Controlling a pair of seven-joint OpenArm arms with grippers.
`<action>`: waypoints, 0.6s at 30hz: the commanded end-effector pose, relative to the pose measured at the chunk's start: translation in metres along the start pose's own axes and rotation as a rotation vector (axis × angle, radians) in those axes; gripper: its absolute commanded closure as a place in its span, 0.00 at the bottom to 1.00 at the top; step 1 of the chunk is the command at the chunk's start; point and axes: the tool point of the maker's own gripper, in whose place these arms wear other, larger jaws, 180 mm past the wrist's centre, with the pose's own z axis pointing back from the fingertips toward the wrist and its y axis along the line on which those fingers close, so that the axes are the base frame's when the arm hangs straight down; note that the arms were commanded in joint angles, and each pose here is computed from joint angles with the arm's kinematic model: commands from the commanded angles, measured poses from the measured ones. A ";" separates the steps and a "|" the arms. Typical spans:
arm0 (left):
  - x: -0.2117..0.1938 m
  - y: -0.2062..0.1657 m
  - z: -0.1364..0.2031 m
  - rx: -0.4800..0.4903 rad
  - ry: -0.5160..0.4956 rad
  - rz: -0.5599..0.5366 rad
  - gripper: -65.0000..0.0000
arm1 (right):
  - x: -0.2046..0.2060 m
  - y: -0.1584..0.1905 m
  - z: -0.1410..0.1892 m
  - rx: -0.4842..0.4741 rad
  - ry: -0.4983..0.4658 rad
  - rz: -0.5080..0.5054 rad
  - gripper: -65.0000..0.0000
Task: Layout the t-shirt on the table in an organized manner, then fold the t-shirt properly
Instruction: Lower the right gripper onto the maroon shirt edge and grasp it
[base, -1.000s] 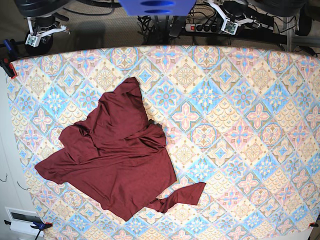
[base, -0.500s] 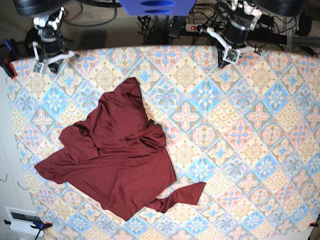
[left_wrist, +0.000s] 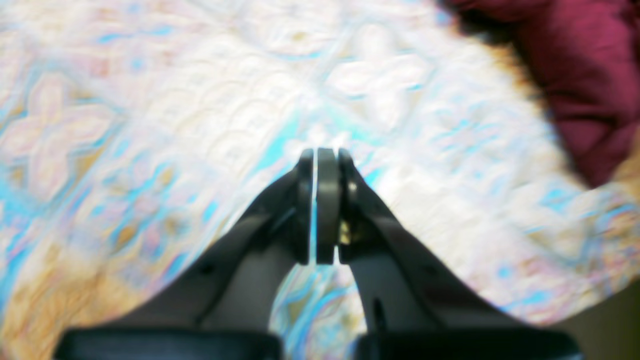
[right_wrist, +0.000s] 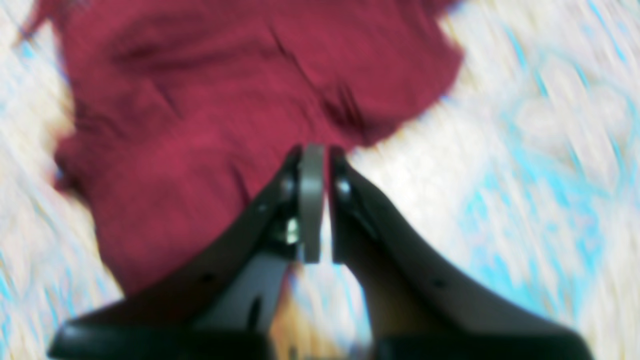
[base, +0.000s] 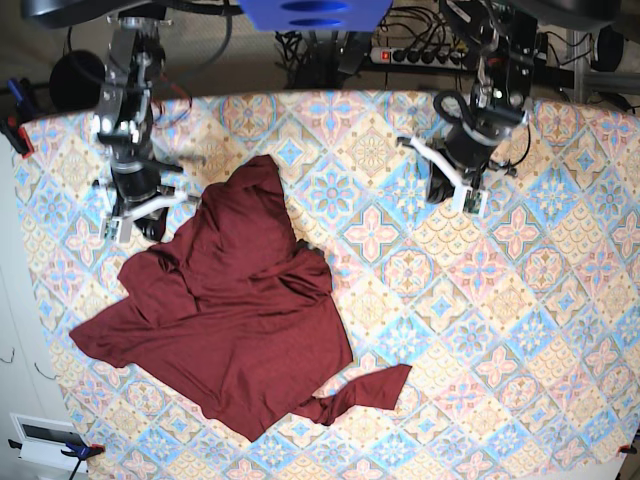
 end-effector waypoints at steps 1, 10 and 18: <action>0.019 -0.003 -0.001 -0.009 -0.057 0.008 1.00 | 0.013 -0.005 -0.005 -0.011 -0.035 0.006 0.89; 0.038 -0.006 -0.010 -0.026 -0.092 0.020 0.68 | 0.011 -0.001 -0.059 -0.001 0.046 -0.038 0.65; 0.040 -0.005 -0.011 -0.024 -0.096 0.022 0.57 | 0.010 -0.004 -0.098 -0.009 0.119 -0.053 0.65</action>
